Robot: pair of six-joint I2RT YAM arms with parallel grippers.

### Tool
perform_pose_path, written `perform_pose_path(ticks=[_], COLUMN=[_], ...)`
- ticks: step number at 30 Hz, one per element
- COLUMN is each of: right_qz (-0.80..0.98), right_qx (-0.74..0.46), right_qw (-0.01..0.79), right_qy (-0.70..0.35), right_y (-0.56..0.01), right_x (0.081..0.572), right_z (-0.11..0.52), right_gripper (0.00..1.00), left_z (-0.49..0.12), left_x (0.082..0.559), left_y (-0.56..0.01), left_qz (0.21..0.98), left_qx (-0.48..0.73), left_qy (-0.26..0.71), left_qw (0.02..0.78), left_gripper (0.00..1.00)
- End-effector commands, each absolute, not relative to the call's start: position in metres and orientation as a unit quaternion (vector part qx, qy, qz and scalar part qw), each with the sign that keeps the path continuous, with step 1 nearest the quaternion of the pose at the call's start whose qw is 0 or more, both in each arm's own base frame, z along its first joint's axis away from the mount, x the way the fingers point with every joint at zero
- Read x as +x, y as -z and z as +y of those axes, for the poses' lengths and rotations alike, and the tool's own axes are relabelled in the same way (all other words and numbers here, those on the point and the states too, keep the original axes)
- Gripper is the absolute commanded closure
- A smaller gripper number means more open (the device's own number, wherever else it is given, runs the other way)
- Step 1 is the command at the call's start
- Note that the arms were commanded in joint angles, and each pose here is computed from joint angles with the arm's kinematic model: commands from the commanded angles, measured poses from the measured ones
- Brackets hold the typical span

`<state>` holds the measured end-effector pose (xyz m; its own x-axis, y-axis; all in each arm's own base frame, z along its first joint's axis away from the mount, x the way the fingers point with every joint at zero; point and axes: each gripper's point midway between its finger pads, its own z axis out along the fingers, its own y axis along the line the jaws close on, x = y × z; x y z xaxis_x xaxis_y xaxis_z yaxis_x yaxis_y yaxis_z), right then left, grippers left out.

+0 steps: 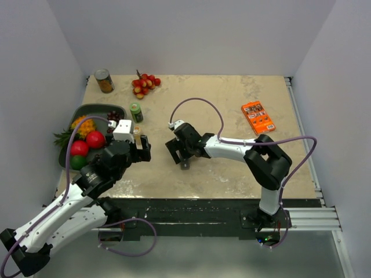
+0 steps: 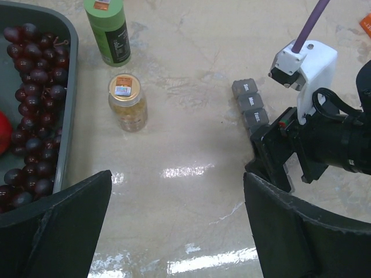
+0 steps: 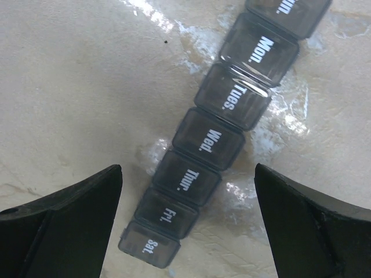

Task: Sort the pills into containers

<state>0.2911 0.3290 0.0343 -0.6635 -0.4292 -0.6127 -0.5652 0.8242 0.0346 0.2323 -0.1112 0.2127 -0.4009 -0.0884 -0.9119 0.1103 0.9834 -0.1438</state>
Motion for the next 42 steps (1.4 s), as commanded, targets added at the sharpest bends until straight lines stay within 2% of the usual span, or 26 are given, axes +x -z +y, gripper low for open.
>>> perform_pose_path(ticks=[1,3,13,14,17,21,24,27,33,38,42], right_qz=[0.894,0.892,0.873,0.872,0.869,0.862,0.855,0.840,0.796,0.751,0.734], right_qx=[-0.269,-0.281,-0.335,-0.341,-0.355,-0.375,-0.395,-0.429,-0.514,-0.601,-0.627], right_qw=[0.343,0.341,0.339,0.332,0.324,0.319,0.315,0.311,0.302,0.252,0.225], right_qy=[-0.101,-0.097,-0.106,-0.111,-0.115,-0.120,-0.118,-0.118,-0.103,-0.105,-0.133], right_y=[-0.051,-0.047,-0.051,-0.050,-0.049,-0.051,-0.052,-0.055,-0.059,-0.051,-0.051], right_x=[0.304,0.301,0.290,0.287,0.283,0.278,0.274,0.268,0.255,0.242,0.238], right_z=[0.343,0.342,0.336,0.336,0.336,0.335,0.331,0.327,0.309,0.288,0.279], right_gripper=[0.04,0.06,0.29,0.34,0.40,0.58,0.67,0.71,0.72,0.72,0.71], left_z=[-0.111,-0.112,-0.112,-0.112,-0.115,-0.115,-0.115,-0.117,-0.129,-0.135,-0.139], left_x=[0.237,0.237,0.232,0.231,0.230,0.228,0.226,0.223,0.219,0.217,0.215], left_y=[-0.217,-0.217,-0.219,-0.220,-0.219,-0.221,-0.223,-0.224,-0.227,-0.229,-0.230], left_qz=[0.825,0.825,0.820,0.819,0.819,0.818,0.815,0.812,0.804,0.797,0.794], left_qx=[-0.013,-0.013,-0.005,-0.006,-0.003,-0.002,-0.001,0.006,0.043,0.066,0.076], left_qy=[0.096,0.096,0.109,0.113,0.121,0.126,0.134,0.145,0.170,0.183,0.192], left_qw=[0.557,0.556,0.562,0.562,0.561,0.561,0.563,0.565,0.568,0.572,0.572], left_gripper=[0.00,0.00,0.00,0.00,0.00,0.00,0.00,0.00,0.00,0.00,0.00])
